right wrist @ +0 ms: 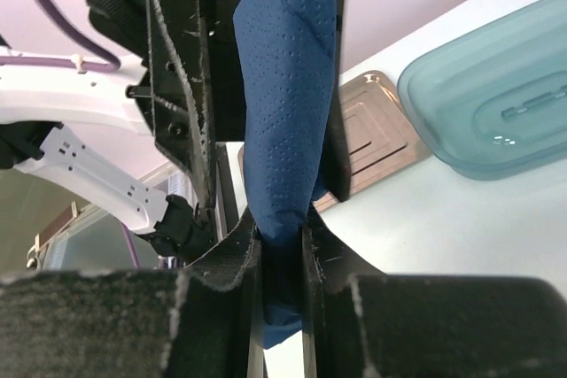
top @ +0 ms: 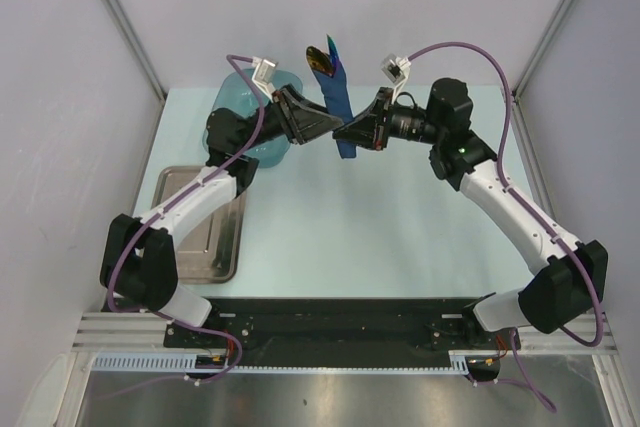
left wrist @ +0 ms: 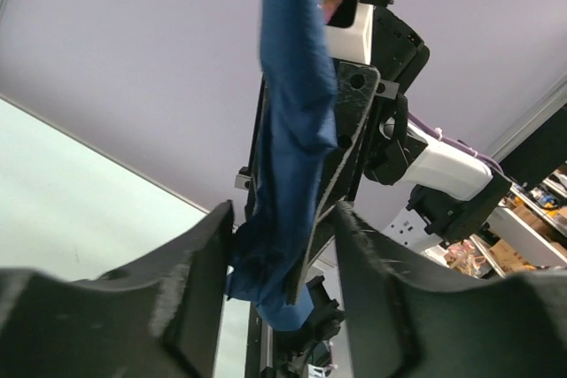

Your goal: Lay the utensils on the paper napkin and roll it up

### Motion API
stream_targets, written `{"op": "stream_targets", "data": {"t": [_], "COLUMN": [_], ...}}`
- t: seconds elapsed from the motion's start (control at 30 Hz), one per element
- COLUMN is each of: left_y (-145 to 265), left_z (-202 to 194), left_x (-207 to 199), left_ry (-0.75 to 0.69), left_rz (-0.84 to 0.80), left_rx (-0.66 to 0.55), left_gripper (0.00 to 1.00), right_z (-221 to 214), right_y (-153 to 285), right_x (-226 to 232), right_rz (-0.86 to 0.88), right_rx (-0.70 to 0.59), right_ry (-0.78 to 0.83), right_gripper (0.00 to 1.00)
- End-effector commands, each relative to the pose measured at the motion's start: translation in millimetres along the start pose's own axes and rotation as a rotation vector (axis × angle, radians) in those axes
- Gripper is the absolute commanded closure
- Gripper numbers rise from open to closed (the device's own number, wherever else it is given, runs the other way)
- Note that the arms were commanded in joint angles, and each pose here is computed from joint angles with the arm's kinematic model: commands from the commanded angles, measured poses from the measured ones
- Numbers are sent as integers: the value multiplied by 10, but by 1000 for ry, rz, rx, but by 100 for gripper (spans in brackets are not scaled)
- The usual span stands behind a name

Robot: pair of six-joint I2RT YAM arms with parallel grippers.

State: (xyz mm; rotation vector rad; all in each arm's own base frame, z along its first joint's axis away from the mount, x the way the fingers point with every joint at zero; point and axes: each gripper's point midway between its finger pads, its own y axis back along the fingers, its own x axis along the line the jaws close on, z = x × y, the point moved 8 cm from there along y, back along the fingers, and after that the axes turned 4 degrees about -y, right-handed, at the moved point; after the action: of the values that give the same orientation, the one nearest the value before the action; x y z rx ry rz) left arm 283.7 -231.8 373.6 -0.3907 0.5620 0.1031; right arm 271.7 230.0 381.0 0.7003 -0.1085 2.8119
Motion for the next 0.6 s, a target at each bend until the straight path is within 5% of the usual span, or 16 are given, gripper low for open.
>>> {"op": "stream_targets", "data": {"t": [0.0, 0.2, 0.33, 0.4, 0.5, 0.53, 0.57], "left_y": [-79, -129, -144, -151, -111, -62, -27], "left_z": [172, 196, 220, 233, 272, 305, 320], "left_x": [-174, -89, -7, 39, 129, 218, 277], "left_ry": [-49, -17, -2, 4, -3, 7, 3], "left_rz": [-39, 7, 47, 58, 78, 112, 133], "left_rx": [-48, -62, -75, -77, -70, -62, -55], "left_gripper": [51, 74, 100, 100, 100, 100, 100], "right_z": [142, 126, 97, 92, 78, 72, 83], "right_y": [-36, -36, -49, -57, -54, -48, -41], "right_x": [35, 20, -4, -14, -45, -65, -81], "right_rz": [-5, -38, -43, -40, -27, -31, -45], "right_rx": [-78, -90, -84, -80, -62, -58, -61], "right_ry": [39, 42, 47, 49, 36, 30, 31], "right_gripper": [100, 100, 100, 99, 66, 39, 29]}}
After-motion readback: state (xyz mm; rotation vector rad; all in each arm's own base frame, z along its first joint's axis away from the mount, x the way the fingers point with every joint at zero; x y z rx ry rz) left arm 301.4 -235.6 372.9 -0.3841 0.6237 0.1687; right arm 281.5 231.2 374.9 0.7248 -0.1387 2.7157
